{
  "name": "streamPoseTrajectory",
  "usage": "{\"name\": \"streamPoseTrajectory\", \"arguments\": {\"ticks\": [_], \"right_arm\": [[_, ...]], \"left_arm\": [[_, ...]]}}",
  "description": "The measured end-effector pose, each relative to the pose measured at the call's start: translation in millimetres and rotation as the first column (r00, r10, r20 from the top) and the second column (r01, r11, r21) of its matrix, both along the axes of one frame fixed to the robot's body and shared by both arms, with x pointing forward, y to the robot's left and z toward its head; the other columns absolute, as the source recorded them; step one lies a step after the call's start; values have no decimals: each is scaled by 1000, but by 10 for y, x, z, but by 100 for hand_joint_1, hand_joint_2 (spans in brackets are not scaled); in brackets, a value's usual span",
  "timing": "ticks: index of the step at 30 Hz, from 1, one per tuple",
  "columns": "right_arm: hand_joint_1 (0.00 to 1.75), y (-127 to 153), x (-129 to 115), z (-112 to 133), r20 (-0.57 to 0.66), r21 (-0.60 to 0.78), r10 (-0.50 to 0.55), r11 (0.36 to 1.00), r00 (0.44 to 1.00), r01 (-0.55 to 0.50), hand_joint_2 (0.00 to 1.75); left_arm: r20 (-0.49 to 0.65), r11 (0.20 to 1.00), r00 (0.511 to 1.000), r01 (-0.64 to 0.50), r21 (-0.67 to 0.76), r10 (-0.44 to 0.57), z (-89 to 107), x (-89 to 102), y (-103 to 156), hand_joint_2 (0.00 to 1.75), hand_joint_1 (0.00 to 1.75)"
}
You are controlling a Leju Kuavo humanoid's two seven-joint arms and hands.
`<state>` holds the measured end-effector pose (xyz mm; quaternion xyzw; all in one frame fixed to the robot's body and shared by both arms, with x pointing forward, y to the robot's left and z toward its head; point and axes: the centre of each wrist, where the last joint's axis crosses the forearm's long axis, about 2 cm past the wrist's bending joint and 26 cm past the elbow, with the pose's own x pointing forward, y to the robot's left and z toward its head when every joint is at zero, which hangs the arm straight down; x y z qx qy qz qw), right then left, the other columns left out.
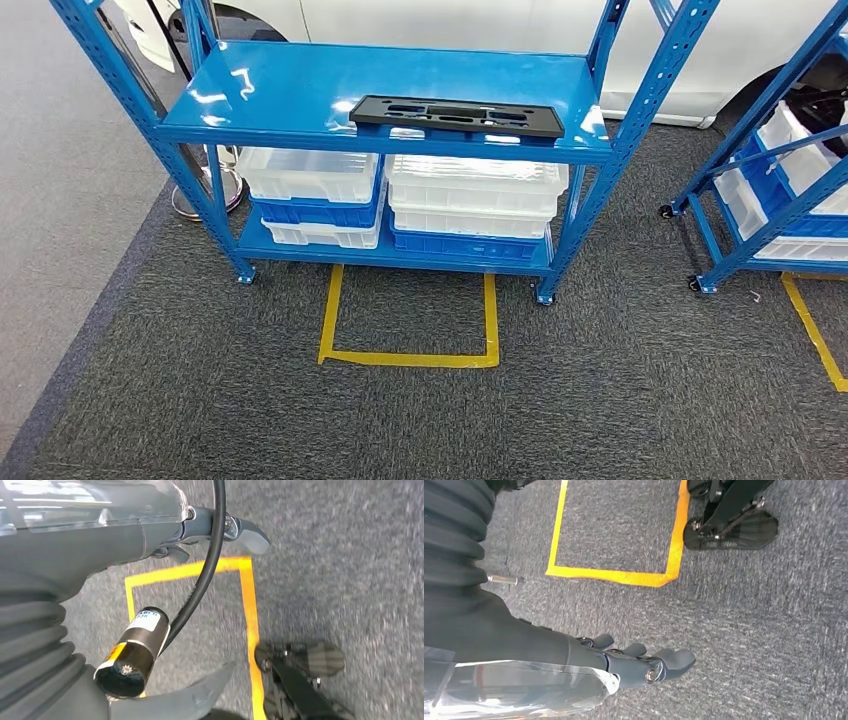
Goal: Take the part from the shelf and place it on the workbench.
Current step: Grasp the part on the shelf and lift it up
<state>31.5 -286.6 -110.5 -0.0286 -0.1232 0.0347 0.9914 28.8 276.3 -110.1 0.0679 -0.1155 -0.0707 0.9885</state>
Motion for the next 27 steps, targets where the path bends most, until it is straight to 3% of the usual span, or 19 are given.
{"name": "streamPoseTrajectory", "arguments": {"ticks": [23,27], "right_arm": [[0,218,272,22,-14,-101,83,991,996,-84,175],[0,236,354,35,58,-112,128,986,990,-121,175]], "left_arm": [[34,976,991,123,177,-131,53,287,-407,175,0],[28,978,990,130,163,-137,54,287,-431,175,0]]}}
